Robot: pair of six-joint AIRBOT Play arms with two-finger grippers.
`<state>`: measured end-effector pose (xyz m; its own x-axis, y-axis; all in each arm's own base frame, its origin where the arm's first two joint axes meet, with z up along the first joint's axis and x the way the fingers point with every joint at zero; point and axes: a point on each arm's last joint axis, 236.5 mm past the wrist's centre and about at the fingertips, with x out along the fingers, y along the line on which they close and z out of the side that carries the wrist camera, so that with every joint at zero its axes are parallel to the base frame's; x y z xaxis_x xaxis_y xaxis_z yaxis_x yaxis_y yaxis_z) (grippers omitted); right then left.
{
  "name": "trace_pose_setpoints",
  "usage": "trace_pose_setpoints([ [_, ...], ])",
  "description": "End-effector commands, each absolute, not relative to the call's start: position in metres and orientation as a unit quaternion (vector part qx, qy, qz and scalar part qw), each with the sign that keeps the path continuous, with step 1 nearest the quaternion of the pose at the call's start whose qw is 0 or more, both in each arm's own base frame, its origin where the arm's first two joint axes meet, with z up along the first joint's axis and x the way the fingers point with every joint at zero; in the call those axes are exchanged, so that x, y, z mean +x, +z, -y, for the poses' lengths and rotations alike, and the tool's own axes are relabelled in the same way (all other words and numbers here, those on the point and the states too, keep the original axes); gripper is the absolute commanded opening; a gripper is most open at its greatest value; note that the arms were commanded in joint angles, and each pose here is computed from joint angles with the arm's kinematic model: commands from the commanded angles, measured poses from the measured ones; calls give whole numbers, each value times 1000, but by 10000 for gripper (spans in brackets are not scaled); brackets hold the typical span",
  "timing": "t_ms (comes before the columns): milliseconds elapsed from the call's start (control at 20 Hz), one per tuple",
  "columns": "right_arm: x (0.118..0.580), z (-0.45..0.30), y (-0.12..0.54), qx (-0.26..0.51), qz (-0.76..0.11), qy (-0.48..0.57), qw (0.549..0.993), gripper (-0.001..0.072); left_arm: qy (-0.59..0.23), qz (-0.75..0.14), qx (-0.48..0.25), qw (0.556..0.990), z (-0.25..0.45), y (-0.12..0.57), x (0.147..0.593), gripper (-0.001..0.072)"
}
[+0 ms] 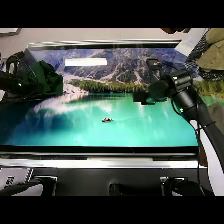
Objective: Fold the clothes and pants, and hang the long-sleeved shirts on hangers.
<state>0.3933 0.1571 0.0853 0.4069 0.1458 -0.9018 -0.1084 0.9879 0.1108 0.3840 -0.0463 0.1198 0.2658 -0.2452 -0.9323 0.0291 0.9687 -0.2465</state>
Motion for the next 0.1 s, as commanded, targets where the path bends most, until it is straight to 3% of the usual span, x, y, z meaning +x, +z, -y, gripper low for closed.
trace_pose_setpoints([
  [0,393,-157,86,17,-539,76,839,72,-87,-600,-90,790,46,120,384,16],
  [50,393,-157,86,17,-539,76,839,72,-87,-600,-90,790,46,120,384,16],
])
